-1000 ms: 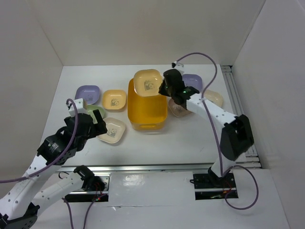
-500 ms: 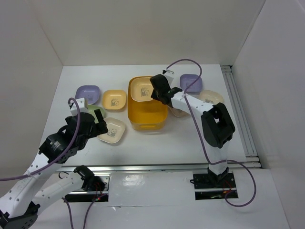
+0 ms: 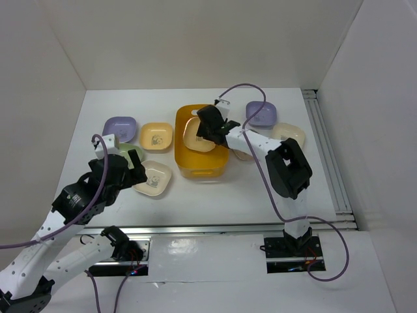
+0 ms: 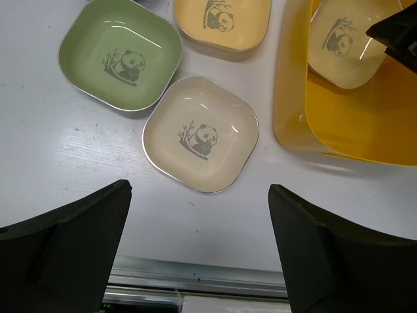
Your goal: Place the plates into the plastic bin on the countertop
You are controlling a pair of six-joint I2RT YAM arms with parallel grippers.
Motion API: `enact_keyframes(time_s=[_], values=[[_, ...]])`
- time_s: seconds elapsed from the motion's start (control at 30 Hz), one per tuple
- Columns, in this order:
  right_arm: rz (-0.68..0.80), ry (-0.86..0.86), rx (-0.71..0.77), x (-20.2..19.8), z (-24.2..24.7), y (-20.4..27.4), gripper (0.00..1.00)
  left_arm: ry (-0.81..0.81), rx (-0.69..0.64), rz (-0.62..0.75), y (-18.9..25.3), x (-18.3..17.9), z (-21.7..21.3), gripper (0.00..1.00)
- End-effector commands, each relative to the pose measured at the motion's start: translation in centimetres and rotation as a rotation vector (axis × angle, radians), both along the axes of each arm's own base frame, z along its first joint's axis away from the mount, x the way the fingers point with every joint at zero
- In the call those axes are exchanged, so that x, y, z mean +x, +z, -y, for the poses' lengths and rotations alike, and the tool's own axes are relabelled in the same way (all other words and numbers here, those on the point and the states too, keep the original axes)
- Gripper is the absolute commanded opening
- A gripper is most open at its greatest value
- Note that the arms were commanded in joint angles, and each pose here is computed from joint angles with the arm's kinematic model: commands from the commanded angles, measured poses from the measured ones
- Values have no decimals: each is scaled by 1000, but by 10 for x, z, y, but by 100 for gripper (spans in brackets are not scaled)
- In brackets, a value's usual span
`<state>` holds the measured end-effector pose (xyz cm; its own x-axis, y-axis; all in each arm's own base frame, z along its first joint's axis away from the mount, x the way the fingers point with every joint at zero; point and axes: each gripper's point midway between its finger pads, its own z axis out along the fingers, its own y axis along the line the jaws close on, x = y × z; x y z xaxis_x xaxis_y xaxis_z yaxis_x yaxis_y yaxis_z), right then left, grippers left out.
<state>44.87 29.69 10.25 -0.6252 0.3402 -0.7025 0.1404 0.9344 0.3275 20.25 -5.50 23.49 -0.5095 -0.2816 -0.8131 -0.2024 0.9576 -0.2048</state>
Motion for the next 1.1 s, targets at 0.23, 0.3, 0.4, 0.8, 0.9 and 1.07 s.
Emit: enact_keyframes(time_s=[0.23,0.3,0.4,0.8,0.9,1.07], values=[[244,99,-19,-18,-44,134,82,-5,-21,23,8,4,4,100],[295,97,-27,-24,-25,157,85,-5,-21,23,8,4,4,100],[316,64,-46,-30,20,162,86,-5,-21,23,8,4,4,100],[103,-163,-101,-56,183,62,85,-43,-4,-1,4,9,12,100],[60,-197,-91,-52,200,39,84,-43,-4,-1,4,9,12,100],[-10,-239,-58,-48,212,-1,83,-43,-4,-1,4,9,12,100]])
